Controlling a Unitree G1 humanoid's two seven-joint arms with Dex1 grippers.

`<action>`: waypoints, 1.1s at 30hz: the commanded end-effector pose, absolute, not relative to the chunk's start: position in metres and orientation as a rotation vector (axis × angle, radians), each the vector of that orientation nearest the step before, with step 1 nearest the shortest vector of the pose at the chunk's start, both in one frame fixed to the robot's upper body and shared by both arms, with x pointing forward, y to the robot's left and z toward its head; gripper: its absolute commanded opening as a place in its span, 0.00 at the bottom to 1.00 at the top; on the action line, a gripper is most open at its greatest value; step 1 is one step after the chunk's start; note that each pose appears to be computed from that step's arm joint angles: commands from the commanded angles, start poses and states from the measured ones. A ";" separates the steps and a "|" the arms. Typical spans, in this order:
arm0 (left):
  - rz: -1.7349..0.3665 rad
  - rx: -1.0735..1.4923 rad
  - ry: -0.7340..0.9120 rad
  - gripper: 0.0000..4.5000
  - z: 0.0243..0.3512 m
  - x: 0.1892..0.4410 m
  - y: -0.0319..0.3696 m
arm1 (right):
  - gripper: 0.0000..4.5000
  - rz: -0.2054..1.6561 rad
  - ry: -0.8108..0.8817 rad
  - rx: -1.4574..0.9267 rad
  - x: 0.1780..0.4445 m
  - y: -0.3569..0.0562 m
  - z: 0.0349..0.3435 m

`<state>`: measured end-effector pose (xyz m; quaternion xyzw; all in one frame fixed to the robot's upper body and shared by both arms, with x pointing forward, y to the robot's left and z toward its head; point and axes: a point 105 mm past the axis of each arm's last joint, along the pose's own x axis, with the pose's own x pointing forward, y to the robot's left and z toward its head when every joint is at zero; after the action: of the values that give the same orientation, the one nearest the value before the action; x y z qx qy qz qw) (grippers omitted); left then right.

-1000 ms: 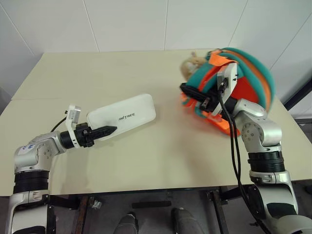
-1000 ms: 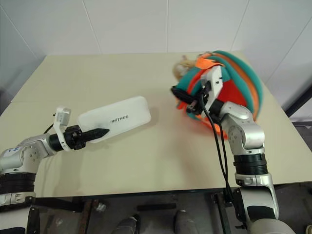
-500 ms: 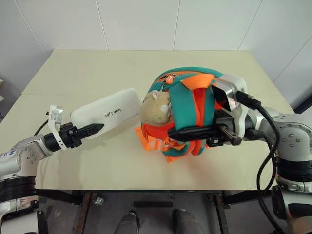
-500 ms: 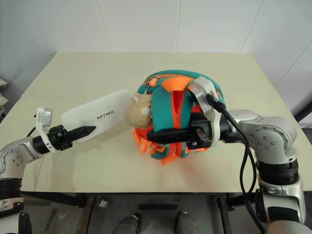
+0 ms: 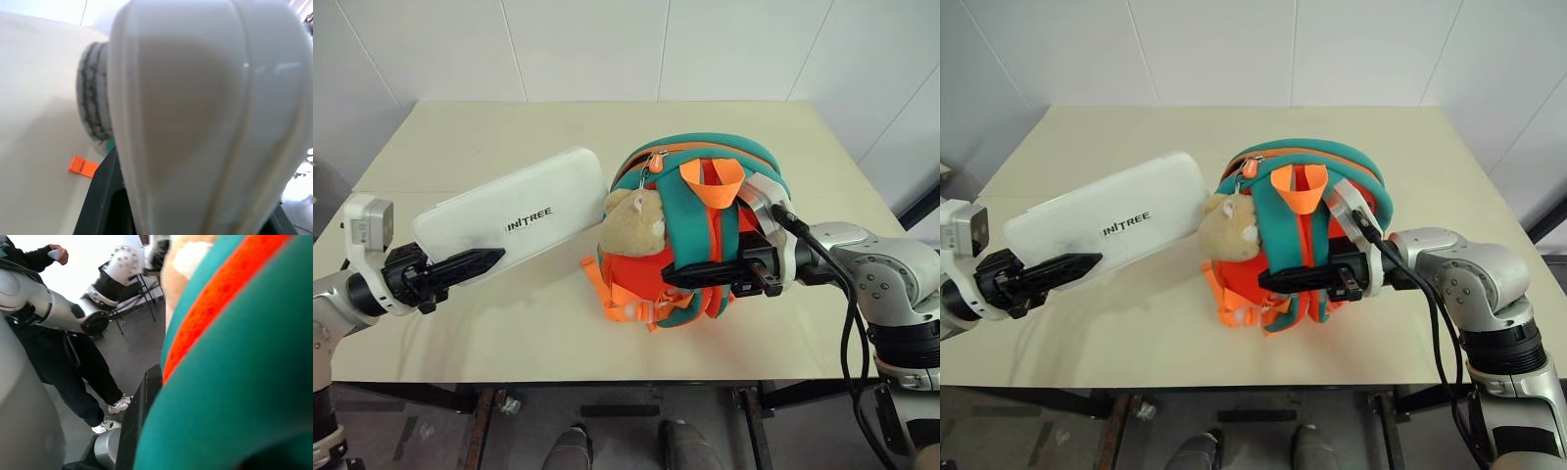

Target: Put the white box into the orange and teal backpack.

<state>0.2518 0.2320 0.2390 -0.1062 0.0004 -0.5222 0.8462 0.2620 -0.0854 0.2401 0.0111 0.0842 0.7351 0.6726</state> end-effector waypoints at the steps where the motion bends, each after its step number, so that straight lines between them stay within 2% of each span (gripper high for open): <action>1: -1.150 -0.127 -0.035 0.30 0.251 0.243 0.223 | 0.00 1.672 0.151 0.004 0.263 -0.082 0.243; 5: -1.181 -0.014 0.024 0.30 0.241 0.255 0.212 | 0.00 1.680 0.147 0.005 0.264 -0.077 0.239; 10: -1.187 0.085 -0.008 0.30 0.249 0.282 0.208 | 0.00 1.684 0.139 0.007 0.262 -0.075 0.239; 19: -1.280 0.309 0.105 0.30 0.255 0.310 0.176 | 0.00 1.689 0.140 0.010 0.256 -0.078 0.237; 25: -1.349 0.397 0.118 0.30 0.266 0.318 0.155 | 0.00 1.694 0.136 0.014 0.253 -0.078 0.236; 27: -1.382 0.424 0.114 0.30 0.268 0.322 0.143 | 0.00 1.695 0.136 0.018 0.252 -0.077 0.235; 30: -1.435 0.460 0.099 0.30 0.268 0.338 0.107 | 0.00 1.699 0.135 0.017 0.251 -0.075 0.233; 33: -1.546 0.490 0.036 0.30 0.263 0.341 0.070 | 0.00 1.694 0.122 0.012 0.251 -0.074 0.233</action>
<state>0.3446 0.0822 0.2565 0.1929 0.0428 -0.6735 0.7123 0.2563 -0.0758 0.2250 0.0169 0.0761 0.7422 0.6656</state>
